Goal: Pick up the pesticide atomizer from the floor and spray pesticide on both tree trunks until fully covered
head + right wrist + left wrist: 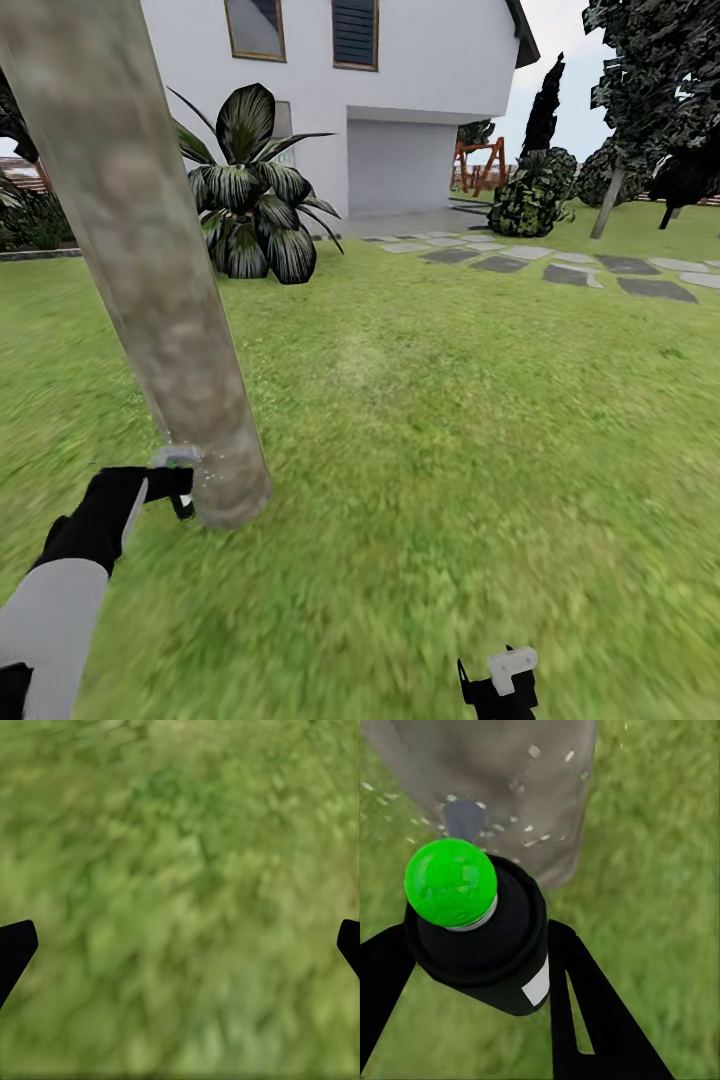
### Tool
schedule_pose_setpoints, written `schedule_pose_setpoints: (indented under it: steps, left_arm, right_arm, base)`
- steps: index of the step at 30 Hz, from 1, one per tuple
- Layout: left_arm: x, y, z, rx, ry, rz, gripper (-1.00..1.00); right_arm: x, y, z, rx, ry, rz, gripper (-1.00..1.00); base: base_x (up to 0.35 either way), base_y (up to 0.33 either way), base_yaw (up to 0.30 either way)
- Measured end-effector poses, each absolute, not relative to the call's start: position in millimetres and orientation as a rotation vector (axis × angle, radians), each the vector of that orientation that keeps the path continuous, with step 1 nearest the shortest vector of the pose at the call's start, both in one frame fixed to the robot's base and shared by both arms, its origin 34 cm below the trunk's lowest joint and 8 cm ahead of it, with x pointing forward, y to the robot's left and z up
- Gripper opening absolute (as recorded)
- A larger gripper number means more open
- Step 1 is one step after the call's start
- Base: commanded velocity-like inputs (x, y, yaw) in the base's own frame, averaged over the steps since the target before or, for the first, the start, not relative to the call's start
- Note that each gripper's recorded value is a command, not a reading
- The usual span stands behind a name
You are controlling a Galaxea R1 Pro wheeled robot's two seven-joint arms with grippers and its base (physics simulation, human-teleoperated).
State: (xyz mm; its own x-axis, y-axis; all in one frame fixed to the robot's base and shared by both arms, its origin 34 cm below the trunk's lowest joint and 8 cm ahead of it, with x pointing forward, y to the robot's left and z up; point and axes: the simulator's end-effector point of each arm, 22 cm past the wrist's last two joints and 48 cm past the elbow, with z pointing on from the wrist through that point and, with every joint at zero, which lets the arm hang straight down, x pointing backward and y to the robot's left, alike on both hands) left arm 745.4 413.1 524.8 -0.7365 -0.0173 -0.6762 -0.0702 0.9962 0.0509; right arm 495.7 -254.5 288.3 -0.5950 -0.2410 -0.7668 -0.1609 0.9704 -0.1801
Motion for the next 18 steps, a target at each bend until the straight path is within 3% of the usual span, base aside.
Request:
schedule_pose_setpoints:
  steps: [5,18]
  left_arm:
    - [741,473,547,-0.081,2.383,0.171,-1.00]
    - [767,416,577,-0.045,2.350,0.079,-1.00]
  right_arm:
    - [496,-254,288,-0.281,2.220,-0.114,1.00]
    - [496,-255,288,-0.280,2.219,-0.114,1.00]
  base:
    - [0.000,0.000,0.000]
    - [-0.057,0.000,0.000]
